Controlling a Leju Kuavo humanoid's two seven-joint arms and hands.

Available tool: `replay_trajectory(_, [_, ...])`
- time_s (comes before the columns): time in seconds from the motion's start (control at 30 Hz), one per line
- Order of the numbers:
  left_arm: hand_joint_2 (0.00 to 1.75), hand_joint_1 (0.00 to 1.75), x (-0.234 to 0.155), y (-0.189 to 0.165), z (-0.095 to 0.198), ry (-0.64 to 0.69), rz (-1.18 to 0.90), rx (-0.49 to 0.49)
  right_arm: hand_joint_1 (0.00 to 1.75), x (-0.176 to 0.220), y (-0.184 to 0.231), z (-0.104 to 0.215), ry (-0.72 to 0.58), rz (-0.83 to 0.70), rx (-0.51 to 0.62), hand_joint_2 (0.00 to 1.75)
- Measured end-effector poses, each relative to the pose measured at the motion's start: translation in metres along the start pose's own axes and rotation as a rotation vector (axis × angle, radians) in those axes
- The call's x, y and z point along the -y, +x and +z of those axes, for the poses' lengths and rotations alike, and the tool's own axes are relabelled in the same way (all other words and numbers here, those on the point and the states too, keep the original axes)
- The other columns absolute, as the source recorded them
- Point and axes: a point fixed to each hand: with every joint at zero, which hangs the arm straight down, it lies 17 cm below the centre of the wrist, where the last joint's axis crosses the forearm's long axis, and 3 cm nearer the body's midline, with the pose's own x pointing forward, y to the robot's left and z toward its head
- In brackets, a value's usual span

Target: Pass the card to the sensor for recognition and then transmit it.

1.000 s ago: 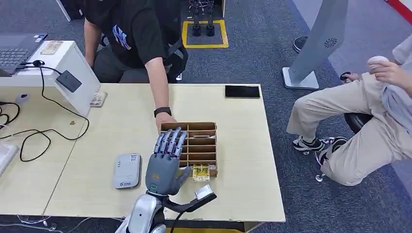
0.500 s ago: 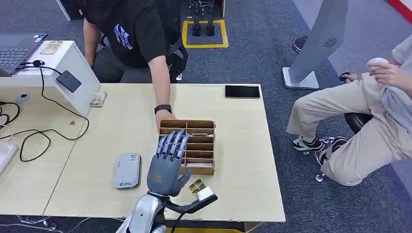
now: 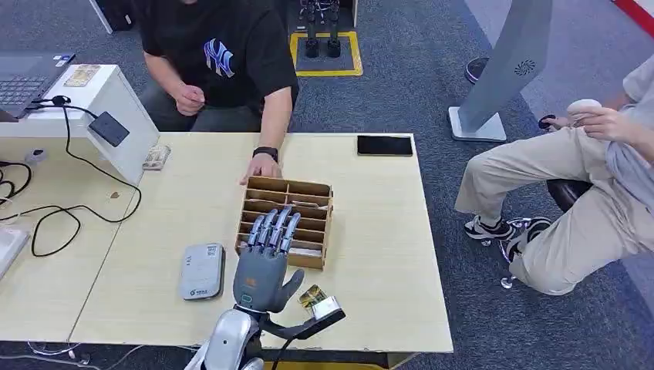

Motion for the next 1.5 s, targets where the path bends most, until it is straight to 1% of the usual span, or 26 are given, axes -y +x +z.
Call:
replay_trajectory(0.23, [1.75, 0.00, 0.001, -0.002, 0.001, -0.003, 0.011, -0.010, 0.00, -0.002, 0.000, 0.001, 0.006, 0.001, 0.002, 1.75])
replay_trajectory(0.43, [1.75, 0.00, 0.002, -0.014, 0.001, -0.008, 0.009, -0.057, 0.00, -0.003, 0.000, 0.001, 0.009, 0.004, 0.000, 1.75])
replay_trajectory(0.8, [1.75, 0.00, 0.002, -0.020, 0.001, -0.009, 0.001, -0.074, 0.00, -0.004, 0.001, 0.001, 0.014, 0.009, 0.005, 1.75])
replay_trajectory(1.07, [1.75, 0.00, 0.003, -0.055, 0.000, -0.016, -0.052, -0.174, 0.00, -0.006, 0.002, 0.002, 0.024, 0.021, 0.010, 1.75])
replay_trajectory(1.3, [1.75, 0.00, 0.008, -0.065, 0.000, -0.023, -0.053, -0.198, 0.00, -0.008, 0.003, 0.002, 0.031, 0.025, 0.015, 1.75])
replay_trajectory(1.5, [1.75, 0.00, 0.018, -0.100, 0.001, -0.030, -0.085, -0.294, 0.00, -0.015, 0.007, 0.005, 0.055, 0.035, 0.032, 1.75])
